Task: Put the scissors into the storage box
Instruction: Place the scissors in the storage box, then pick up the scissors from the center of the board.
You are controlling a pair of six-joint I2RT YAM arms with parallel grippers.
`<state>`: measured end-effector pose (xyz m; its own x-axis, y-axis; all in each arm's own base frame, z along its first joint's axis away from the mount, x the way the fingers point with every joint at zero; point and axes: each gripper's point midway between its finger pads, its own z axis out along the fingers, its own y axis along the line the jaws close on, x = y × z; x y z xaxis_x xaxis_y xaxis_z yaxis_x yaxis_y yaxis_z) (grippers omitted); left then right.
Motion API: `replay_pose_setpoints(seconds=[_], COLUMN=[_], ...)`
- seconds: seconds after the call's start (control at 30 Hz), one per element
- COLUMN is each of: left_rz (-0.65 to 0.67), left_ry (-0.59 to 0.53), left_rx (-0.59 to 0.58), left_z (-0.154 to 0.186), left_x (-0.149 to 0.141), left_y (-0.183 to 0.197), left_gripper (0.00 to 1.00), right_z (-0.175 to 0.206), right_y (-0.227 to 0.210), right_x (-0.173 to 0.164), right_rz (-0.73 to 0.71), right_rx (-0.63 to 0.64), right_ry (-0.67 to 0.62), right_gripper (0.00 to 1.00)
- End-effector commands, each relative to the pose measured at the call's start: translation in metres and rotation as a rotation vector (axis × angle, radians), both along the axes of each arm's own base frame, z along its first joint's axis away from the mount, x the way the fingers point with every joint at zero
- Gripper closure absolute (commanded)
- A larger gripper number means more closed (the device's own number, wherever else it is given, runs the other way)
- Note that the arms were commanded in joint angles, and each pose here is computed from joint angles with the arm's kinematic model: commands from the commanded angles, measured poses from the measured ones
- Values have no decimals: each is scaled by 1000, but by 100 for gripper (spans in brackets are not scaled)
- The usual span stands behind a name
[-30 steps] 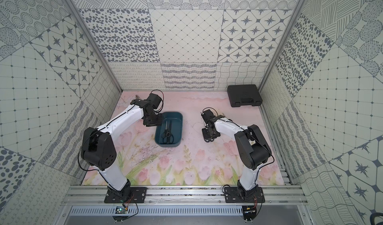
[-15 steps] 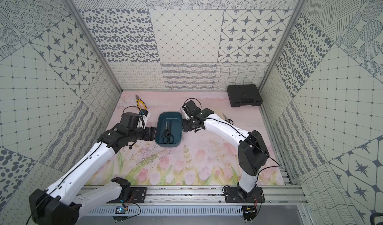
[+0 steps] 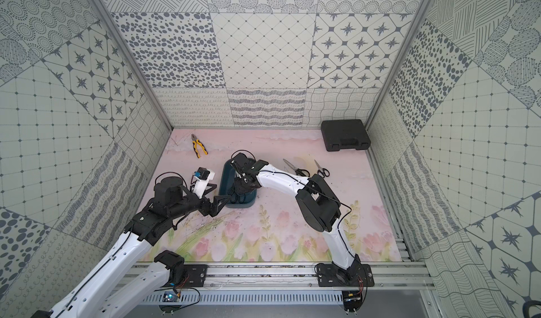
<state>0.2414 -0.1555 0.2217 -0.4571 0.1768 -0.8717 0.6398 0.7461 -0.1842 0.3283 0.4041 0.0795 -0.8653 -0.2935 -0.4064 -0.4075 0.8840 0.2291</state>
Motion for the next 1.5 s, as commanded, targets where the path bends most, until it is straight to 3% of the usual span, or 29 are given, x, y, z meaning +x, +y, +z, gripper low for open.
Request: replay_pose_setpoints(seconds=[0.0,0.03,0.07,0.17,0.23,0.43,0.6,0.9,1.03,1.13,1.23,1.47], left_rz=[-168,-183,-200,-202,-186,-156,-164,-212,-259,-362,-439,-539], left_ry=[-61,-53,-54,-62,-73,-63,-18,51,39,19,-6,56], left_rx=[-42,-49,-56,-60,-54,-57,-78,-201,-145,-84,-140,-153], left_z=[19,18,19,20,20,21,21,31,22,21,30,15], left_x=[-7,-9,-11,-11,-10,-7,-4,7,15,10,10,13], left_y=[-23,-24,-27,-27,-25,-22,-26,-49,-86,-132,-171,-234], left_gripper=[1,1,1,1,1,1,1,1,1,1,1,2], right_z=[7,4,3,4,12,72,124,106,96,86,67,27], right_y=[11,12,14,15,12,1,-59,-183,-220,-238,-251,-252], right_x=[17,16,15,14,14,11,14,54,73,83,90,106], right_rz=[-26,-23,-20,-9,-1,103,65,-179,-250,-259,-254,-202], right_rx=[30,36,41,45,48,112,86,103,140,92,-1,-65], right_ry=[-50,-45,-45,-57,-84,-245,-458,-381,-316,-280,-220,-132], right_gripper=[100,100,94,64,51,39,30,27,27,27,29,38])
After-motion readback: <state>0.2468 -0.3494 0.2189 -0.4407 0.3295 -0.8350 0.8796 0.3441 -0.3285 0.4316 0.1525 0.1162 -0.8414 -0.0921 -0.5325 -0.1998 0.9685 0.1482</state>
